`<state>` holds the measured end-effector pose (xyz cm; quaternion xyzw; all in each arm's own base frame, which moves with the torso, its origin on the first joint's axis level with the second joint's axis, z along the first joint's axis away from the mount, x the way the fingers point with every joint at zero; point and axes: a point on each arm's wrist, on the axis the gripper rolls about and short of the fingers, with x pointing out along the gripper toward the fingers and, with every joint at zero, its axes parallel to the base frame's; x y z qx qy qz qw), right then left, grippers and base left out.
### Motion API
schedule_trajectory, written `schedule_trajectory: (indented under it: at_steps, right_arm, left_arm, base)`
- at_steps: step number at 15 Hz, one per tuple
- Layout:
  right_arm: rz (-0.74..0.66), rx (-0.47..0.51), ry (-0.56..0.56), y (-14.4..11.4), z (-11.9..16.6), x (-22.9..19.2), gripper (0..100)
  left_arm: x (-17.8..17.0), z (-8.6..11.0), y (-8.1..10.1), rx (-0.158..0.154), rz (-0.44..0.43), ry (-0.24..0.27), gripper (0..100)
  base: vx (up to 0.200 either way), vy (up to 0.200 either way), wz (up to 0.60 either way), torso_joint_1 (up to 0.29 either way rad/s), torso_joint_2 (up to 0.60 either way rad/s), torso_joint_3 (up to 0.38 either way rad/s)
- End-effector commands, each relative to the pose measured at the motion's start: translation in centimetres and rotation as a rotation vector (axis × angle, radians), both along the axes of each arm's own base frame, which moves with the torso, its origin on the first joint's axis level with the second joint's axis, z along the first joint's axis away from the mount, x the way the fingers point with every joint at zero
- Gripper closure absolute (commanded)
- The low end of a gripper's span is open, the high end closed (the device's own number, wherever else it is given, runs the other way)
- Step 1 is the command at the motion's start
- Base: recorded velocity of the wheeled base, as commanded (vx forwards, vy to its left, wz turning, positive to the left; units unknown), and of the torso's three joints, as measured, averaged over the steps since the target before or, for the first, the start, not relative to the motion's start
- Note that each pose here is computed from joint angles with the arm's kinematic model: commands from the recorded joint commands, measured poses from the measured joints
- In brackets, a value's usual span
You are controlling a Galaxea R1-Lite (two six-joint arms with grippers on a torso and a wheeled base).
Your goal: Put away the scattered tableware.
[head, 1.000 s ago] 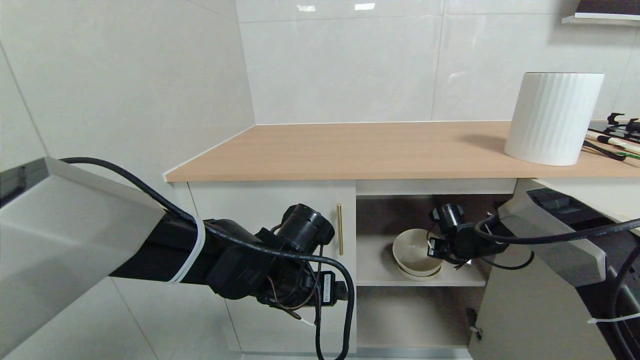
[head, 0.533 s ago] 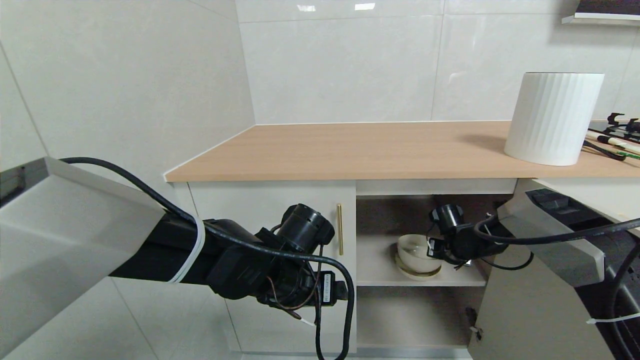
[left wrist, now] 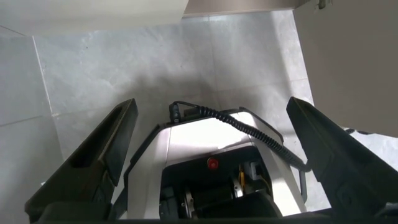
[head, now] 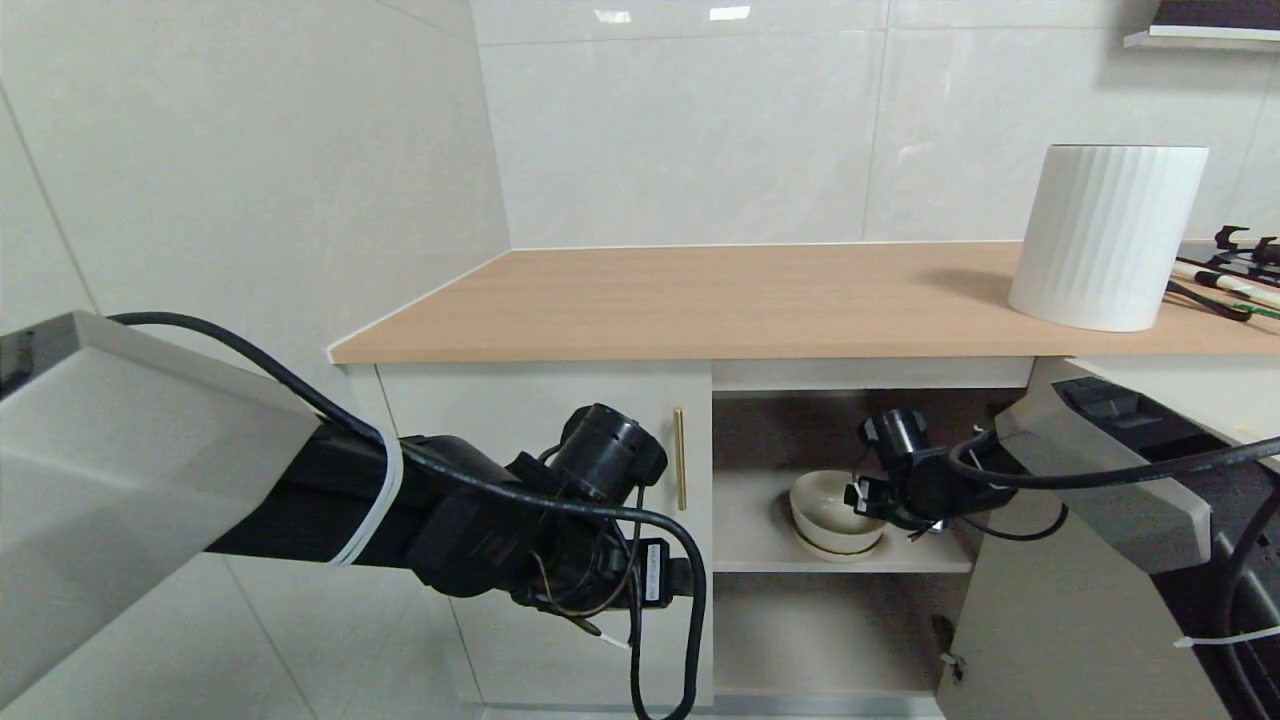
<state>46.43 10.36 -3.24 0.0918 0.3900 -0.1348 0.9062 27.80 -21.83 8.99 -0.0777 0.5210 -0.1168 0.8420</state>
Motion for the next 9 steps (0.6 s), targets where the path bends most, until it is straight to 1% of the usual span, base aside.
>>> schedule_trajectory:
  at_steps: [1,2,4,5,6,7,8,9]
  right_arm:
    - [-0.001,0.006,-0.015,0.0,1.6,-0.4,0]
    - [0.001,0.015,-0.010,0.2,2.5,-1.3,0]
    - [0.030,0.026,-0.016,0.9,4.7,-3.0,0]
    - [0.061,0.049,-0.031,1.2,6.9,-4.3,0]
    - [0.109,0.081,-0.045,1.4,9.3,-6.2,0]
    - [0.147,0.116,-0.072,1.1,11.9,-7.8,0]
    - [0.178,0.135,-0.084,0.9,14.0,-9.3,0]
    - [0.219,0.145,-0.074,1.1,16.0,-11.6,0]
  left_arm:
    - [-0.1,0.8,0.2,-0.014,0.005,-0.019,0]
    - [-0.1,1.5,0.7,-0.025,0.018,-0.034,0]
    - [-0.2,3.6,1.9,-0.056,0.052,-0.080,0]
    - [-0.4,5.1,3.0,-0.077,0.070,-0.115,0]
    - [-0.8,6.2,3.9,-0.086,0.072,-0.145,0]
    - [-1.0,7.5,5.3,-0.093,0.081,-0.189,0]
    - [-1.4,8.8,6.4,-0.106,0.090,-0.223,0]
    - [-2.0,10.1,7.5,-0.127,0.107,-0.259,0]
  base:
    - [0.000,0.000,0.00,0.000,0.00,0.000]
    - [0.000,0.000,0.00,0.000,0.00,0.000]
    - [0.000,0.000,0.00,0.000,0.00,0.000]
    - [0.000,0.000,0.00,0.000,0.00,0.000]
    - [0.000,0.000,0.00,0.000,0.00,0.000]
    - [0.000,0.000,0.00,0.000,0.00,0.000]
    - [0.000,0.000,0.00,0.000,0.00,0.000]
    - [0.000,0.000,0.00,0.000,0.00,0.000]
